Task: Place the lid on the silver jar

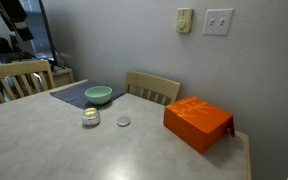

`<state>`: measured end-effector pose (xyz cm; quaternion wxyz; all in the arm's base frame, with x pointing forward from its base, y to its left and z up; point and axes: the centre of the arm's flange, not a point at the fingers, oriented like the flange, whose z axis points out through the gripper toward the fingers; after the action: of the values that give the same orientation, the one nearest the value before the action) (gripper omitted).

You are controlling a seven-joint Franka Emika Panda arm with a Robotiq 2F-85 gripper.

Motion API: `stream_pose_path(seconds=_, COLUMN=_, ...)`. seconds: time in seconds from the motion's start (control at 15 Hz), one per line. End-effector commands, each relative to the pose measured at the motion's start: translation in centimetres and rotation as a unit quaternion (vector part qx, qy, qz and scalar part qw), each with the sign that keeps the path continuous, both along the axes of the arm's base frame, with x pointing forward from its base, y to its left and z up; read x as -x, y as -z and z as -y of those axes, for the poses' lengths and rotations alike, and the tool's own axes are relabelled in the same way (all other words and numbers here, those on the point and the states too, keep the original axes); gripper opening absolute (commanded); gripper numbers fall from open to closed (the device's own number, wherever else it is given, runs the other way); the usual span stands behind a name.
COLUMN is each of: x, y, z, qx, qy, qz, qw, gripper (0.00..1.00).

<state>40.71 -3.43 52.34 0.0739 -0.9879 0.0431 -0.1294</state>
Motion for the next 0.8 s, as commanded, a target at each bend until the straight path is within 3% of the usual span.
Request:
stream_pose_path(seconds=0.0, x=-5.2, y=0.7, z=1.1, qx=-0.018, qy=-0.015, qz=-0.047, qw=0.9986, gripper=1.0)
stream_pose_path(seconds=0.4, x=-12.7, y=4.7, z=1.4, qx=-0.055, qy=-0.031, qz=-0.108, qw=0.9922, gripper=1.0)
stream_pose_path(seconds=0.73, x=-19.3, y=9.1, z=2.5, qx=-0.041, qy=-0.002, qz=-0.127, qw=0.991, gripper=1.0)
